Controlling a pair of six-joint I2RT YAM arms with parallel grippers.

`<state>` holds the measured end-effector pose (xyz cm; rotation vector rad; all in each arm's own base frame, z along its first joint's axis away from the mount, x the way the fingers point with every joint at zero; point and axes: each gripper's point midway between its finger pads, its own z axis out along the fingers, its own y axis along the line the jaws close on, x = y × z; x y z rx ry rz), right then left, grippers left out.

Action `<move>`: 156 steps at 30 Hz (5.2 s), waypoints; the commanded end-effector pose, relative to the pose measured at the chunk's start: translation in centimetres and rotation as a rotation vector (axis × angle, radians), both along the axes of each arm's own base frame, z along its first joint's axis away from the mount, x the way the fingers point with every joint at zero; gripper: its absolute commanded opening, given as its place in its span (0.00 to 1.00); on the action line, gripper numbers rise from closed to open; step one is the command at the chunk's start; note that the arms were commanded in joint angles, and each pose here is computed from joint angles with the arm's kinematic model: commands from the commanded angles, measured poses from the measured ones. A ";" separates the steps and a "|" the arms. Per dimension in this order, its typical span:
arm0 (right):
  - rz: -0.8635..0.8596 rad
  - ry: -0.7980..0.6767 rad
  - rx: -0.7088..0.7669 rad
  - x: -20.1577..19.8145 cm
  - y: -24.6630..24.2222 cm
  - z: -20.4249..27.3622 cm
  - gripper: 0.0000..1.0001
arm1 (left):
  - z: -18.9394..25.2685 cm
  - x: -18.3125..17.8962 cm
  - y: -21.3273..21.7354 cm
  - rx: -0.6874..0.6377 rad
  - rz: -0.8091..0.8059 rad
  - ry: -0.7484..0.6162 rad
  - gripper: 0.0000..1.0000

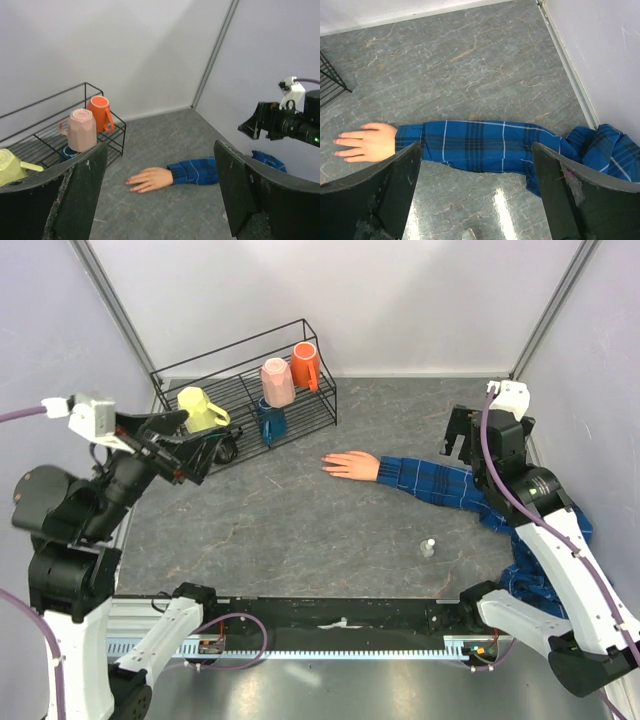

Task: Paint the nails

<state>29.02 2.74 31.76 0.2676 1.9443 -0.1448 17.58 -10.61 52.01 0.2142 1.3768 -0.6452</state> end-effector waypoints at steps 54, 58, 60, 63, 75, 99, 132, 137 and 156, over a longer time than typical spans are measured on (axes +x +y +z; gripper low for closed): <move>-0.188 0.374 0.124 -6.7 -1.0 -13.4 0.98 | -27.3 -2.5 -23.0 0.211 -0.511 0.669 0.80; -0.238 0.313 0.059 -5.1 -2.4 -7.3 0.98 | -29.5 -2.6 -26.6 0.290 -0.440 0.686 0.76; -0.267 0.328 0.023 -4.5 -3.4 -6.3 0.98 | -31.6 -3.0 -28.7 0.344 -0.424 0.701 0.75; -0.318 0.284 0.017 -4.0 -5.2 -3.8 0.98 | -32.1 -3.1 -32.4 0.349 -0.403 0.707 0.73; -0.424 -0.037 0.106 -8.0 -8.6 4.8 0.98 | -35.6 -3.7 -42.2 0.414 -0.313 0.704 0.60; -0.328 -0.043 0.112 -9.5 -7.9 5.3 0.98 | -42.7 -0.8 -43.5 0.647 -0.138 0.642 0.56; -0.007 0.061 0.091 -8.8 -3.7 1.9 0.98 | -37.0 -1.6 -40.1 0.745 -0.251 0.544 0.02; 0.224 0.026 0.172 -7.7 0.6 2.7 0.98 | -33.6 -6.2 -32.4 0.802 -0.494 0.548 0.02; 1.668 -0.101 0.643 -18.5 25.7 2.2 0.98 | -14.6 -16.8 -13.1 0.386 -0.962 0.350 0.02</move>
